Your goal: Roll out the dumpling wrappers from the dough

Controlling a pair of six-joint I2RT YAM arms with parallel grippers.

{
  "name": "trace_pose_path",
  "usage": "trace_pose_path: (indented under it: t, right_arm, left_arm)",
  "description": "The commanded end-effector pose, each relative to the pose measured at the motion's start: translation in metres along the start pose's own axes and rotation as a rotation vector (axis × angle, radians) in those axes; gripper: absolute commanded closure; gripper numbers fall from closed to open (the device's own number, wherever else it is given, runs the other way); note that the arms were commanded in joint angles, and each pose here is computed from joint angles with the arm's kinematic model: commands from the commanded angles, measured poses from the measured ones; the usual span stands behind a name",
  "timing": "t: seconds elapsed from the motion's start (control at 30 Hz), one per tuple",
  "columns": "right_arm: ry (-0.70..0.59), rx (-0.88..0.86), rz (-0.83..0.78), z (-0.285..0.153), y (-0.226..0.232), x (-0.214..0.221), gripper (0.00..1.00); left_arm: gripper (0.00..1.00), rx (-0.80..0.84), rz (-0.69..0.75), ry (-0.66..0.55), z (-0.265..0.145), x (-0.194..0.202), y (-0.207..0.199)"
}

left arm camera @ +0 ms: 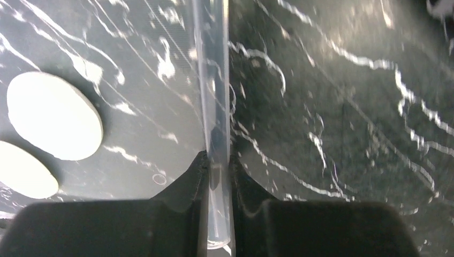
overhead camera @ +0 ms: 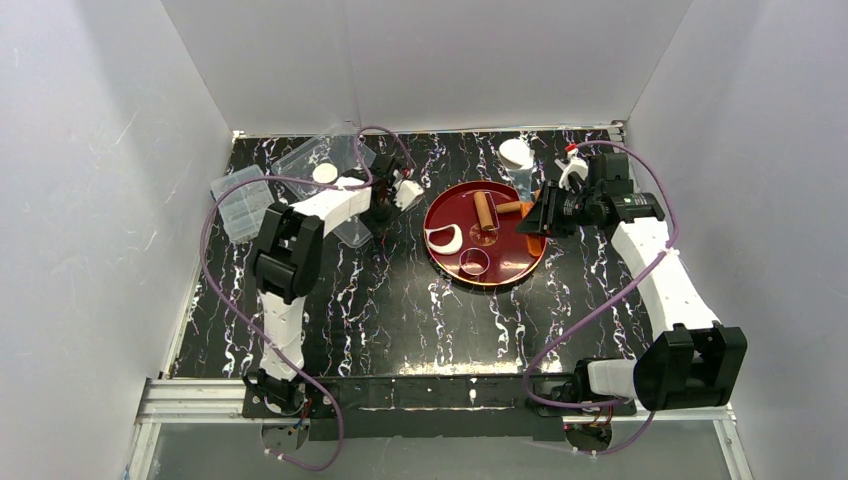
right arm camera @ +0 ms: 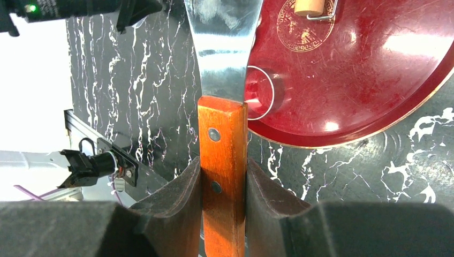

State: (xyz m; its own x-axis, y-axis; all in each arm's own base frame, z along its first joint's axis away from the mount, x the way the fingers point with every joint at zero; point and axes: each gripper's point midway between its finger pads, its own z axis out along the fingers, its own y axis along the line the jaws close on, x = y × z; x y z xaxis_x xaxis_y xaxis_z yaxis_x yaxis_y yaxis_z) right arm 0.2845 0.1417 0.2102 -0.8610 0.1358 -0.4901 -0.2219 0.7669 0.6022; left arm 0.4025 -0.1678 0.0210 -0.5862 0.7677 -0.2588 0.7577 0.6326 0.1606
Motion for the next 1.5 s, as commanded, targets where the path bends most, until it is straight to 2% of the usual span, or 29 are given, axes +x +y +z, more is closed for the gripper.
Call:
trace_pose_path:
  t: [0.0, 0.23, 0.27, 0.47, 0.57, 0.73, 0.83, 0.9, 1.0, 1.1, 1.27, 1.37, 1.47]
  right_arm:
    - [-0.046, -0.048, -0.086, -0.001, 0.019, -0.019, 0.99]
    - [0.046, -0.075, -0.165, 0.029, 0.045, -0.001, 0.99]
    - [0.064, -0.077, -0.178, 0.035, 0.048, 0.002, 0.99]
    - [0.157, -0.111, -0.272, 0.066, 0.074, 0.017, 0.99]
    - [0.216, -0.109, -0.336, 0.082, 0.085, 0.024, 0.99]
    - [0.292, -0.106, -0.415, 0.103, 0.09, 0.039, 0.99]
    - [0.313, -0.063, -0.483, 0.114, 0.085, 0.043, 0.99]
    - [0.328, -0.053, -0.508, 0.123, 0.079, 0.047, 0.99]
    - [0.344, -0.008, -0.542, 0.133, 0.069, 0.051, 0.99]
    - [0.335, 0.037, -0.615, 0.141, 0.07, 0.051, 0.99]
    - [0.338, 0.127, -0.725, 0.153, 0.065, 0.052, 0.99]
    - [0.354, 0.207, -0.773, 0.162, 0.055, 0.056, 0.99]
    - [0.361, 0.28, -0.817, 0.166, 0.047, 0.058, 0.99]
  left_arm:
    - [1.0, 0.156, 0.103, 0.001, -0.025, 0.031, -0.038]
    - [1.0, 0.267, 0.138, 0.034, -0.053, 0.086, -0.077]
    - [0.98, 0.28, 0.136, 0.046, -0.054, 0.096, -0.083]
    - [0.76, 0.371, 0.123, 0.067, -0.075, 0.128, -0.111]
    - [0.55, 0.374, 0.139, 0.044, -0.09, 0.134, -0.115]
    - [0.4, 0.35, 0.145, -0.022, -0.131, 0.133, -0.115]
    - [0.36, 0.27, 0.078, -0.064, -0.151, 0.123, -0.101]
    - [0.34, 0.147, -0.004, -0.013, -0.158, 0.119, -0.076]
    - [0.33, 0.06, -0.112, 0.032, -0.173, 0.11, -0.05]
    - [0.29, 0.012, -0.239, -0.015, -0.177, 0.098, -0.024]
    - [0.25, 0.007, -0.479, -0.022, -0.168, 0.1, 0.015]
    - [0.24, 0.003, -0.517, -0.045, -0.165, 0.101, 0.022]
    - [0.13, -0.001, -0.526, -0.051, -0.162, 0.105, 0.021]
